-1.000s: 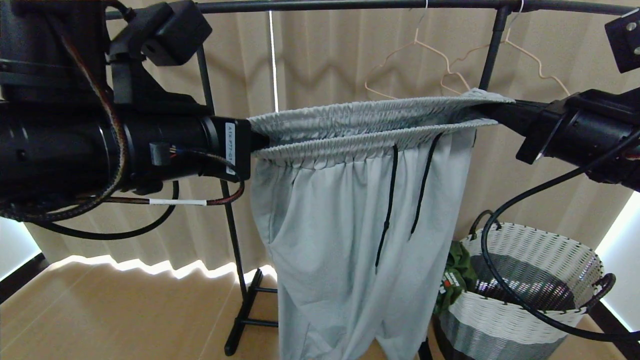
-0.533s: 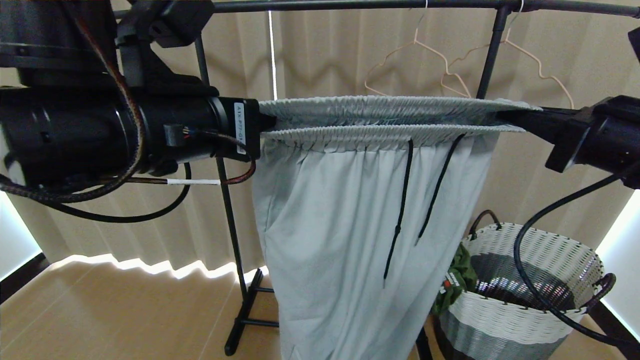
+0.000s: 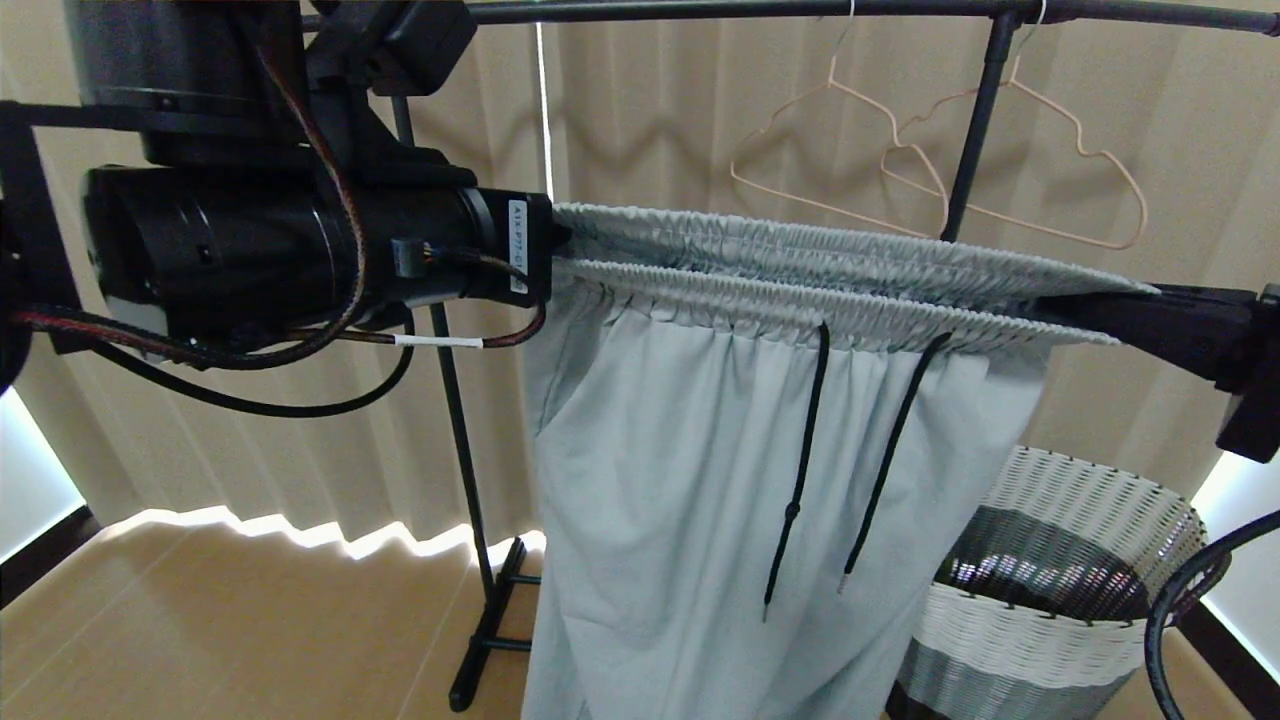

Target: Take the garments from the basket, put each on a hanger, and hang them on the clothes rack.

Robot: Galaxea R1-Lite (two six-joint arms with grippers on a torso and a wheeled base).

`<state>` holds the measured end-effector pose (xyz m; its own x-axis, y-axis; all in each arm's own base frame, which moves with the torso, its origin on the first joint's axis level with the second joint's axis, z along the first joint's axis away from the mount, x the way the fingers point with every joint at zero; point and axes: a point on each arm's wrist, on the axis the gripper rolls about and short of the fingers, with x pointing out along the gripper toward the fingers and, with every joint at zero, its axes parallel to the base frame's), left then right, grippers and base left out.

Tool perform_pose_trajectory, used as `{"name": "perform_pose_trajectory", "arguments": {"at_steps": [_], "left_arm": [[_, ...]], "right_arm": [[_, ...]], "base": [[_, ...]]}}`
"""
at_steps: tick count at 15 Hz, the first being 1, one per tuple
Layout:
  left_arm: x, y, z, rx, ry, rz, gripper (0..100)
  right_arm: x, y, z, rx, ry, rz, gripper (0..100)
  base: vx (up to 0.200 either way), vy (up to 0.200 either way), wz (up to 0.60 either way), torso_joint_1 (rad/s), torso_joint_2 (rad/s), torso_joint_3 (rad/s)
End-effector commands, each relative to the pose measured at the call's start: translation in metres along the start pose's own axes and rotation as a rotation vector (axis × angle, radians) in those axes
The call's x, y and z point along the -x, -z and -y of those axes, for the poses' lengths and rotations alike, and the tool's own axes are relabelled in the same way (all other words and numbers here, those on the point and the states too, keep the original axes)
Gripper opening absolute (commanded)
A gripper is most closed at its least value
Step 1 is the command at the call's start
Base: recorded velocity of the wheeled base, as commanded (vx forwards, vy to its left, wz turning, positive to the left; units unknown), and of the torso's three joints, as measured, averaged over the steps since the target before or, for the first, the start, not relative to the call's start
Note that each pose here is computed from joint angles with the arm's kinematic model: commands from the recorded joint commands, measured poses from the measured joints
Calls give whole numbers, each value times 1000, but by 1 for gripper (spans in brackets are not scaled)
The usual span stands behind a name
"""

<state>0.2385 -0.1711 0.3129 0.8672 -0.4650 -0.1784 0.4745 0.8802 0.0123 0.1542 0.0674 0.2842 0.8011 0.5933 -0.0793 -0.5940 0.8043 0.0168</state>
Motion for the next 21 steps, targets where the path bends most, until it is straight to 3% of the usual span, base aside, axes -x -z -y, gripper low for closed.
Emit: {"name": "perform_pose_trajectory", "arguments": {"at_steps": [1,8,10,12,15,18,21], "left_arm": [[-2,2,-1,-1,-4,-9,0],[20,5,-9,-6,-14,-25,0],[43,4,-10,-14,52,-51,0],[71,-2,-11,-10,176,-57,0],[89,0,-10,-10,250,-51,0],[102,-1,-10,-10,308,-29,0],[102,12,-2,-20,347,-59,0]], "right_arm": [[8,-1,-10,9,-44,21,0],[-16,0,12,2,60,1,0],[-35,-9,26,14,98,56,0],[-50,-23,34,28,105,111,0],[-78,-26,40,27,88,133,0],[-94,-28,33,35,44,170,0],[-87,-32,29,37,38,178,0]], "base": [[0,0,0,0,0,0],[0,0,0,0,0,0],[0,0,0,0,0,0],[0,0,0,0,0,0],[0,0,0,0,0,0],[0,0,0,0,0,0],[0,0,0,0,0,0]]}}
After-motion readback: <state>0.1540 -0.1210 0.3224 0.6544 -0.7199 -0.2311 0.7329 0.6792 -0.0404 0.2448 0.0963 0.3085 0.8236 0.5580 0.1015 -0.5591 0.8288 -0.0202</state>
